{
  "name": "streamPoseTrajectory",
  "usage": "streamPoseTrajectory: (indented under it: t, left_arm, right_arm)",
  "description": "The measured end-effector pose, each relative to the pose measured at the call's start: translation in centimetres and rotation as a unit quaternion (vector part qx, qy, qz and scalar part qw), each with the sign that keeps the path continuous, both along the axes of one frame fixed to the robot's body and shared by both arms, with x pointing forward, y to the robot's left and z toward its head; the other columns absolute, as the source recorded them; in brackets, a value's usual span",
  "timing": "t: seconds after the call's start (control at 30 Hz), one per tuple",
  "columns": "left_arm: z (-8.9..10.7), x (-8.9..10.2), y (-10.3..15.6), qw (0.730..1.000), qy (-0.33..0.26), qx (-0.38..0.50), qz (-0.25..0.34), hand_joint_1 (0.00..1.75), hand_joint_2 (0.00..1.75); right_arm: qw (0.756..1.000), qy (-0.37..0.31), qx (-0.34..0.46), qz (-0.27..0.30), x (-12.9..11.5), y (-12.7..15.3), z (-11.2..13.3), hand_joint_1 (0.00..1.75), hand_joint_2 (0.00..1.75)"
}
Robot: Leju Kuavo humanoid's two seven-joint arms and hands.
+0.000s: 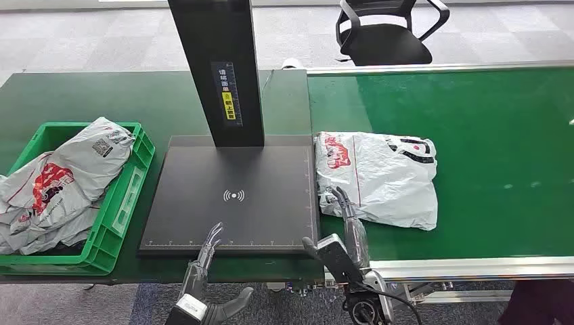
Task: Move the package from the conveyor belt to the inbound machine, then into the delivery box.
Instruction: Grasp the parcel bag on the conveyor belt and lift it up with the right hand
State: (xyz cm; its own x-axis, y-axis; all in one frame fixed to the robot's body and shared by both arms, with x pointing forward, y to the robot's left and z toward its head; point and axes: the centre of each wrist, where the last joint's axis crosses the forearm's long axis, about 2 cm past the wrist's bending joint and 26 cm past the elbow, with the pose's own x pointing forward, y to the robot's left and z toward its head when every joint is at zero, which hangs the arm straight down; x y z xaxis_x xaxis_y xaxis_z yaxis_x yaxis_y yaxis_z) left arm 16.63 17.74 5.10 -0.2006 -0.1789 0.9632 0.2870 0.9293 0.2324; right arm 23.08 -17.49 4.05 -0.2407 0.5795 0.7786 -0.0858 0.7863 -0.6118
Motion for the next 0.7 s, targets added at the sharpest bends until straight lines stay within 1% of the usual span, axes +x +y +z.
streamPoseTrajectory:
  t: [0.07, 0.1, 0.2, 0.27, 0.3, 0.4, 0.5, 0.6, 0.67, 0.7]
  left_arm:
    - [0.0, 0.1, 0.0, 1.0, -0.003, -0.002, -0.003, 0.0, 1.75]
    - [0.1, 0.2, 0.0, 1.0, -0.005, -0.004, -0.007, 0.0, 1.75]
    - [0.4, 0.7, -0.1, 1.0, -0.013, -0.008, -0.018, 0.0, 1.75]
    - [0.6, 1.1, -0.1, 0.999, -0.018, -0.011, -0.025, 0.0, 1.75]
    - [0.6, 1.3, -0.2, 0.999, -0.02, -0.013, -0.028, 0.0, 1.75]
    - [0.8, 1.7, -0.2, 0.999, -0.025, -0.02, -0.038, 0.0, 1.75]
    - [0.8, 2.1, -0.3, 0.998, -0.029, -0.027, -0.05, 0.0, 1.75]
    - [0.9, 2.8, -0.3, 0.997, -0.034, -0.031, -0.061, 0.0, 1.75]
    - [0.9, 3.3, -0.3, 0.997, -0.037, -0.032, -0.067, 0.0, 1.75]
    - [0.9, 3.5, -0.4, 0.996, -0.038, -0.033, -0.068, 0.0, 1.75]
  right_arm:
    - [0.998, -0.005, -0.055, -0.018, 0.1, -0.7, 0.1, 0.0, 1.75]
    - [0.993, -0.011, -0.11, -0.039, 0.2, -1.4, 0.3, 0.0, 1.75]
    - [0.962, -0.016, -0.253, -0.1, 1.1, -4.3, 0.6, 0.0, 1.75]
    - [0.94, 0.003, -0.313, -0.133, 2.1, -6.9, 0.8, 0.0, 1.75]
    - [0.933, 0.017, -0.33, -0.144, 2.8, -8.5, 0.8, 0.0, 1.75]
    - [0.92, 0.055, -0.35, -0.165, 5.3, -14.1, 1.3, 0.0, 1.75]
    - [0.917, 0.11, -0.341, -0.176, 8.4, -20.2, 2.4, 0.0, 1.75]
    - [0.911, 0.195, -0.323, -0.167, 11.3, -25.9, 4.6, 0.0, 1.75]
    - [0.906, 0.24, -0.308, -0.162, 13.0, -28.7, 6.5, 0.0, 1.75]
    - [0.905, 0.256, -0.3, -0.161, 13.7, -29.6, 7.3, 0.0, 1.75]
